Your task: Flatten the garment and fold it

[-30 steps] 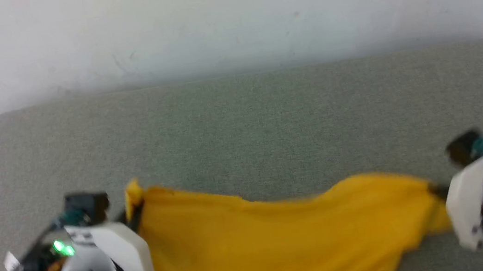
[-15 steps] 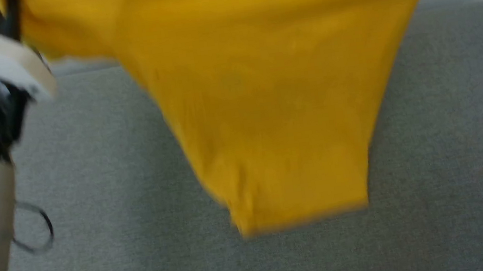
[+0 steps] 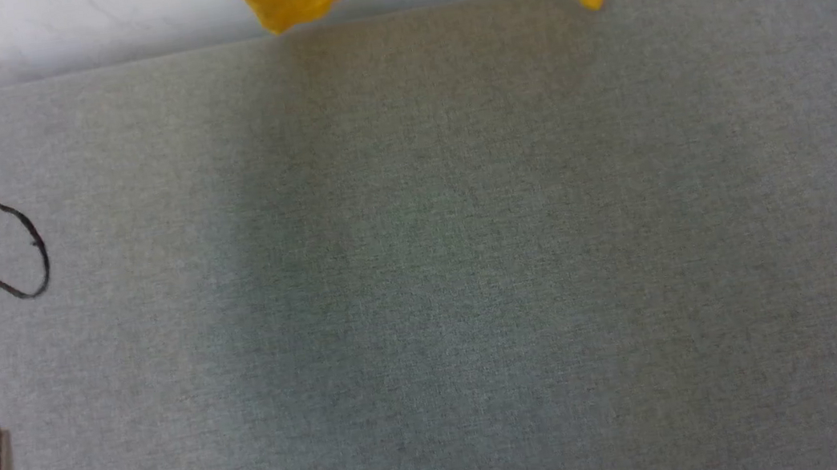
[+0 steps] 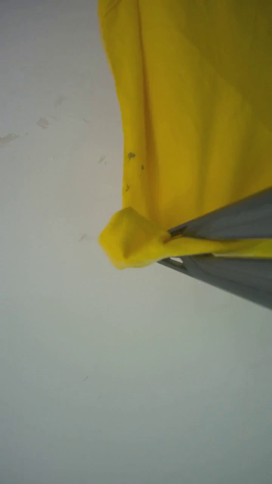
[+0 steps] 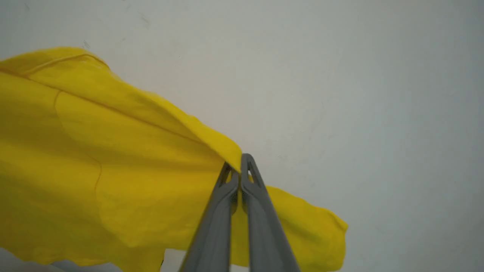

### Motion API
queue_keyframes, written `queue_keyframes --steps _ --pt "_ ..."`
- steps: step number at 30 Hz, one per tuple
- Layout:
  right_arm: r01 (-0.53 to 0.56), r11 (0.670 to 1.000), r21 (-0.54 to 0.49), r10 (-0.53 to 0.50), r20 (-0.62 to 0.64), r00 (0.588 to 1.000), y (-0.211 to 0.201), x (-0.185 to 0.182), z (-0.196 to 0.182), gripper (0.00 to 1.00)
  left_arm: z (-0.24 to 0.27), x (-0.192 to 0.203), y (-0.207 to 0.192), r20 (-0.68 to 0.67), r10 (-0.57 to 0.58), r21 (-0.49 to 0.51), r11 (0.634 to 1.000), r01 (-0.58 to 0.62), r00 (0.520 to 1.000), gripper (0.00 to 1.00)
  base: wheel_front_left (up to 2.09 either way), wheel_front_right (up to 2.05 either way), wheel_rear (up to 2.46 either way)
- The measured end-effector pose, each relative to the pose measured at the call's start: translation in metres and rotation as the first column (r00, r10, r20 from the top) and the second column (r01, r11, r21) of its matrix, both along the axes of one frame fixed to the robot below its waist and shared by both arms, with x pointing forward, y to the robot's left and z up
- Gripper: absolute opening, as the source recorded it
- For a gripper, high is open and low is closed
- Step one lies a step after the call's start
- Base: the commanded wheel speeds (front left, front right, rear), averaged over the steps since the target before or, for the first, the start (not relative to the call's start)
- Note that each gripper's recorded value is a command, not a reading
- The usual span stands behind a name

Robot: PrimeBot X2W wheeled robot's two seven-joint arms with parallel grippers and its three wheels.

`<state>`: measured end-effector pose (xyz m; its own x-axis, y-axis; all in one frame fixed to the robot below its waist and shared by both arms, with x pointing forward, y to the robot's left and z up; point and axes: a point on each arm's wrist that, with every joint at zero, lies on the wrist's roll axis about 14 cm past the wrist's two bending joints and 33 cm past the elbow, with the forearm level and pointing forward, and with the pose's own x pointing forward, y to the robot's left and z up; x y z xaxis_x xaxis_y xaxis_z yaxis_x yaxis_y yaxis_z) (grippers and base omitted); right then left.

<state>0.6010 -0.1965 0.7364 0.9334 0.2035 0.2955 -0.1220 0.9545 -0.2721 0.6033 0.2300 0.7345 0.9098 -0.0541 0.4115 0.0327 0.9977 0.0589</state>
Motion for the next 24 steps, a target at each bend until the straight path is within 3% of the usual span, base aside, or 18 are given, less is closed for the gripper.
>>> queue_keyframes --steps 6,11,16,24 --pt "-0.039 0.999 0.038 0.045 -0.18 0.983 0.018 0.015 -0.088 0.0 -0.089 0.013 -0.006 -0.185 -0.019 -0.04 0.999 0.012 0.983 0.0 0.0 0.0 0.0" --pt "-0.064 0.995 0.073 0.086 -0.347 0.934 0.031 0.0 -0.173 0.0 -0.163 -0.003 -0.009 -0.321 -0.039 -0.086 0.996 0.012 0.946 0.0 0.0 0.0 0.0" --pt "-0.102 0.987 0.124 0.145 -0.417 0.897 0.044 -0.034 -0.217 0.0 -0.21 -0.045 -0.002 -0.391 -0.038 -0.138 0.99 -0.017 0.92 0.0 0.0 0.0 0.0" --pt "-0.119 0.97 0.213 0.209 -0.472 0.857 0.042 -0.116 -0.249 0.0 -0.272 -0.151 -0.006 -0.489 -0.049 -0.21 0.976 -0.063 0.871 0.0 0.0 0.0 0.0"
